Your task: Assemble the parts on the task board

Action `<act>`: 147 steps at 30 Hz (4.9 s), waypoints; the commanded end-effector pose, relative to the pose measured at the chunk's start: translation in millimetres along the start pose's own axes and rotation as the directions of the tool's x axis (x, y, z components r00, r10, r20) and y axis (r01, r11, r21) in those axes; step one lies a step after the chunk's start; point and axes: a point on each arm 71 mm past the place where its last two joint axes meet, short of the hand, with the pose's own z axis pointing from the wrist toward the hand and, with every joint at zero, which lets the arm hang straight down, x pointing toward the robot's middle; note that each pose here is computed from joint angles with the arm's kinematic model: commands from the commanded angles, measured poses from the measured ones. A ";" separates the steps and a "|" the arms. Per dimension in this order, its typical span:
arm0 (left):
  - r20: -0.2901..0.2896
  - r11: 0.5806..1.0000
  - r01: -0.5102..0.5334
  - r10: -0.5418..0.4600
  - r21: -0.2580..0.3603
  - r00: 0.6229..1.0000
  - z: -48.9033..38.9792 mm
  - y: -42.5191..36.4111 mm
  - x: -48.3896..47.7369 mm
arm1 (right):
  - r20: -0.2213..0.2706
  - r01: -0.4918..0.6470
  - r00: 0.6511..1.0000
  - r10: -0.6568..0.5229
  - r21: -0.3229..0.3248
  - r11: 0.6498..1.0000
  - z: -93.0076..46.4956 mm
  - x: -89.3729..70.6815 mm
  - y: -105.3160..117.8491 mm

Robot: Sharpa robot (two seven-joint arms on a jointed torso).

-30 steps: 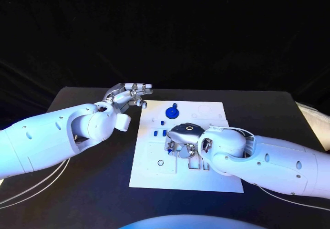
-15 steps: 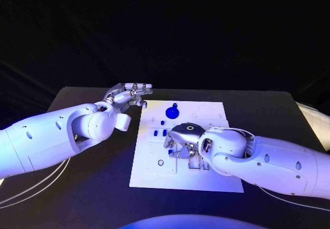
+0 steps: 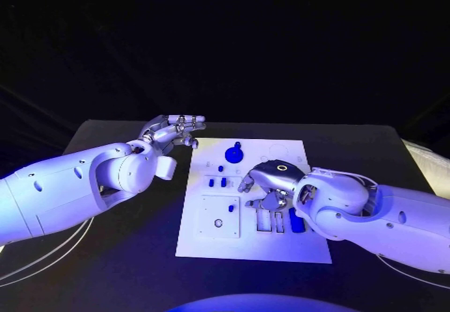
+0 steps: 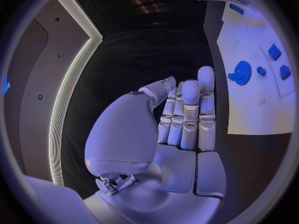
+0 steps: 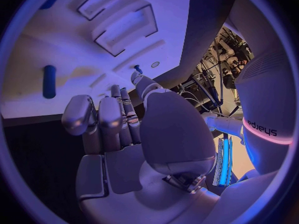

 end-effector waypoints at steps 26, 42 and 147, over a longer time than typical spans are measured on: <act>-0.018 1.000 0.011 -0.011 -0.002 1.000 -1.1 0.8 2.0 | -0.063 0.144 0.989 -0.134 0.194 0.970 -27.9 -17.8 -61.5; -0.020 1.000 0.012 -0.012 -0.003 1.000 -1.0 1.5 2.2 | -0.097 0.138 0.988 -0.123 0.169 0.976 -18.6 -10.9 -59.0; -0.050 0.999 0.024 -0.025 -0.027 0.998 -1.8 7.6 7.6 | -0.163 -0.002 0.986 -0.020 -0.135 0.991 34.5 41.1 68.1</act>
